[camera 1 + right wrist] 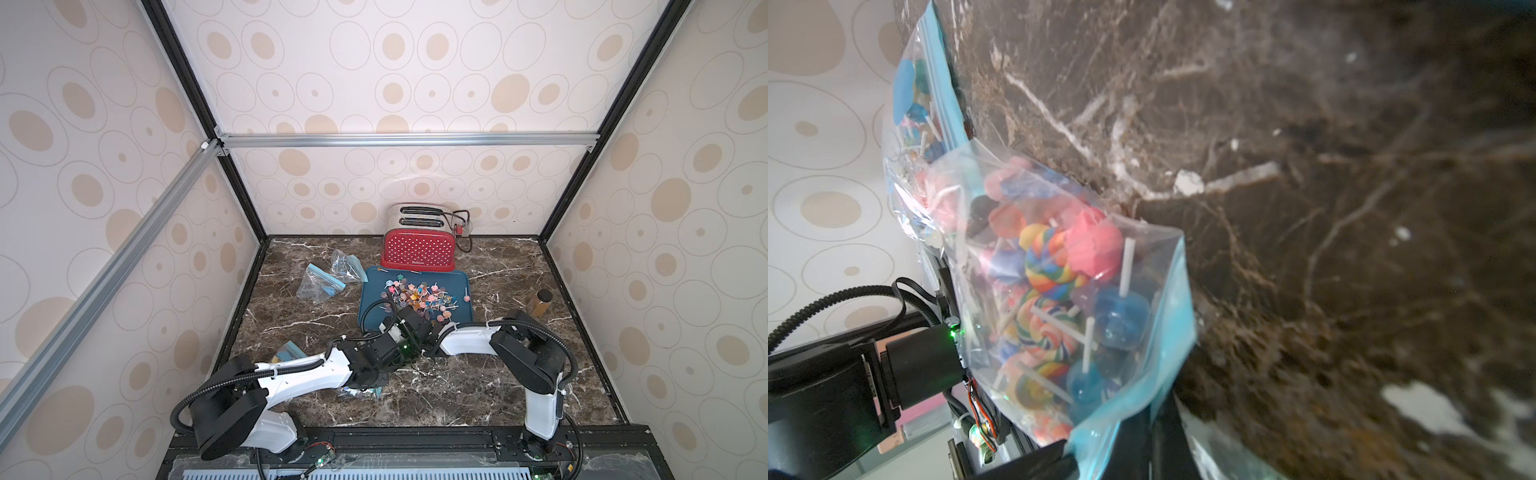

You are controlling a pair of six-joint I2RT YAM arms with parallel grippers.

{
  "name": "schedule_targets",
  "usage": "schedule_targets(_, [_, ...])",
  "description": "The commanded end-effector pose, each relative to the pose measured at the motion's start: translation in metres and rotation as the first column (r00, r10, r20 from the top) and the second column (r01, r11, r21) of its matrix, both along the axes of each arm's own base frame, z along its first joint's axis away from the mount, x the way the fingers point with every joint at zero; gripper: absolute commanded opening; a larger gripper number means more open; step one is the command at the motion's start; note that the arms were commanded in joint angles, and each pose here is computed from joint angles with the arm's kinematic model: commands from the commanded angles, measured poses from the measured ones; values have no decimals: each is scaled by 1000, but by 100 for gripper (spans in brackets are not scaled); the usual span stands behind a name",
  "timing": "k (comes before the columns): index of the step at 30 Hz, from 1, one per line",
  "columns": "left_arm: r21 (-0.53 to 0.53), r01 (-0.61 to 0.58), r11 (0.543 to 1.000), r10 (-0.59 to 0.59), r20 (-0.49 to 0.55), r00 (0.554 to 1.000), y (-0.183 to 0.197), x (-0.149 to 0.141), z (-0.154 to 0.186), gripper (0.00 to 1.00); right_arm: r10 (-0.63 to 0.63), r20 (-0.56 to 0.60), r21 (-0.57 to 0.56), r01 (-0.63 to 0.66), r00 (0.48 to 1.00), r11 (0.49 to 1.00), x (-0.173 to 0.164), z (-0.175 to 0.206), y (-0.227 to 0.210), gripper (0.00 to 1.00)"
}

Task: Pour candies out of the ziploc bag
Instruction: Open the ziploc bag at the center of the board.

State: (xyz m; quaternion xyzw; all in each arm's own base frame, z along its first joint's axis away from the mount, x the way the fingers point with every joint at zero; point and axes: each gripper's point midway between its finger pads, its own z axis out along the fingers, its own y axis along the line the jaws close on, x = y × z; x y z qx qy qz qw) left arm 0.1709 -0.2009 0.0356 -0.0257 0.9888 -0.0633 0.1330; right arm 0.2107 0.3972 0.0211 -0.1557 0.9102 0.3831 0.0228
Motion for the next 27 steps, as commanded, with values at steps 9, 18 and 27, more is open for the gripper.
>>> schedule_targets(9, [30,-20,999,20,29,999,-1,13,5,7,11,27,11,-11,1000,1000,-10,11,-4,0])
schedule_targets(18, [0,-20,1000,20,44,999,-9,22,9,9,21,41,24,-22,999,999,-17,21,-7,0])
schedule_targets(27, [10,-11,1000,11,28,1000,-12,24,3,11,24,52,27,-25,998,999,-20,25,-6,0])
